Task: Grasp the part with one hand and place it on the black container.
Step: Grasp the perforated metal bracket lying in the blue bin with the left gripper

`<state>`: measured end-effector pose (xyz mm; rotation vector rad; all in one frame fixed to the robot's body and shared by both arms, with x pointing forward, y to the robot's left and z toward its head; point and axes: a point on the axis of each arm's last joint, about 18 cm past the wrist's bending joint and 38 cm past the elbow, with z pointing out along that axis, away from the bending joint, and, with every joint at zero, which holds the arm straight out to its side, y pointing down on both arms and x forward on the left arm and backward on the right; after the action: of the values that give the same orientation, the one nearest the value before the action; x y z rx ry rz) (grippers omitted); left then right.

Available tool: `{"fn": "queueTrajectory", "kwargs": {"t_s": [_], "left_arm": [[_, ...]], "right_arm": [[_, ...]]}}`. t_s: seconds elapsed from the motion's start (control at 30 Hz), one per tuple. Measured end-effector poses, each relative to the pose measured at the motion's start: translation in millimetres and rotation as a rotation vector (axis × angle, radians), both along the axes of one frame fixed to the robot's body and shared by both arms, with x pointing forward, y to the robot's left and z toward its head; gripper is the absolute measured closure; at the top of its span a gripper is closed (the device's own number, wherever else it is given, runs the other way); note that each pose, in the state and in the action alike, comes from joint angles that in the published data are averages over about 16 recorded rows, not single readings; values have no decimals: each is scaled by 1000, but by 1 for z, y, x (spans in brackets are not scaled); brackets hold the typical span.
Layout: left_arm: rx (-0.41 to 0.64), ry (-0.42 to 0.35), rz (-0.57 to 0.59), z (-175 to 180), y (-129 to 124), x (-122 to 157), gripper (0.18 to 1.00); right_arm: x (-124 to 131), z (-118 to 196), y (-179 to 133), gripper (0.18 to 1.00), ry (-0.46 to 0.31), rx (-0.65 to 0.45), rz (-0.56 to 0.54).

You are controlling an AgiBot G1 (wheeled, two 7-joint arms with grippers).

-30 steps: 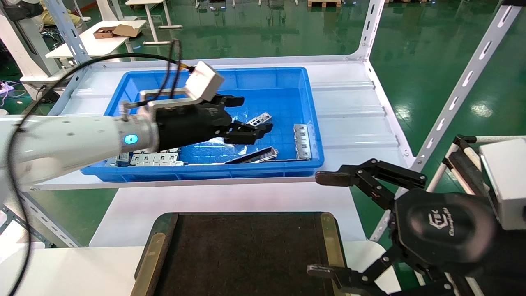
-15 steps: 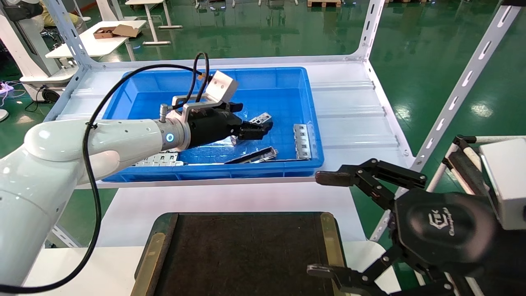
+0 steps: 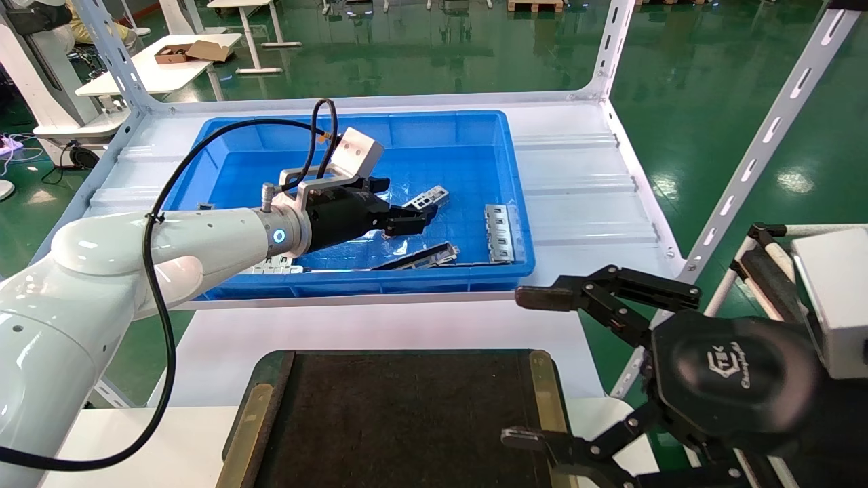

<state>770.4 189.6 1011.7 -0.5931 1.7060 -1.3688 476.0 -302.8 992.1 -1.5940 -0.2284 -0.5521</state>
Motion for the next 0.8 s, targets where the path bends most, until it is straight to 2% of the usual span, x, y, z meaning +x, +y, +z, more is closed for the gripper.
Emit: {"fn": "queueTrajectory", "kwargs": {"t_s": [0.27, 0.37, 0.47, 0.8], "left_arm": [[-17, 18, 17, -9, 2, 3, 296], [-20, 26, 21, -12, 3, 4, 334], [-21, 32, 24, -15, 3, 4, 395], [-29, 45, 21, -21, 4, 4, 611]], "right_arm": [[0, 0, 0, 326, 0, 0, 0], [0, 0, 0, 390, 0, 0, 0], [0, 0, 0, 444, 0, 0, 0], [0, 0, 0, 697, 0, 0, 0]]}}
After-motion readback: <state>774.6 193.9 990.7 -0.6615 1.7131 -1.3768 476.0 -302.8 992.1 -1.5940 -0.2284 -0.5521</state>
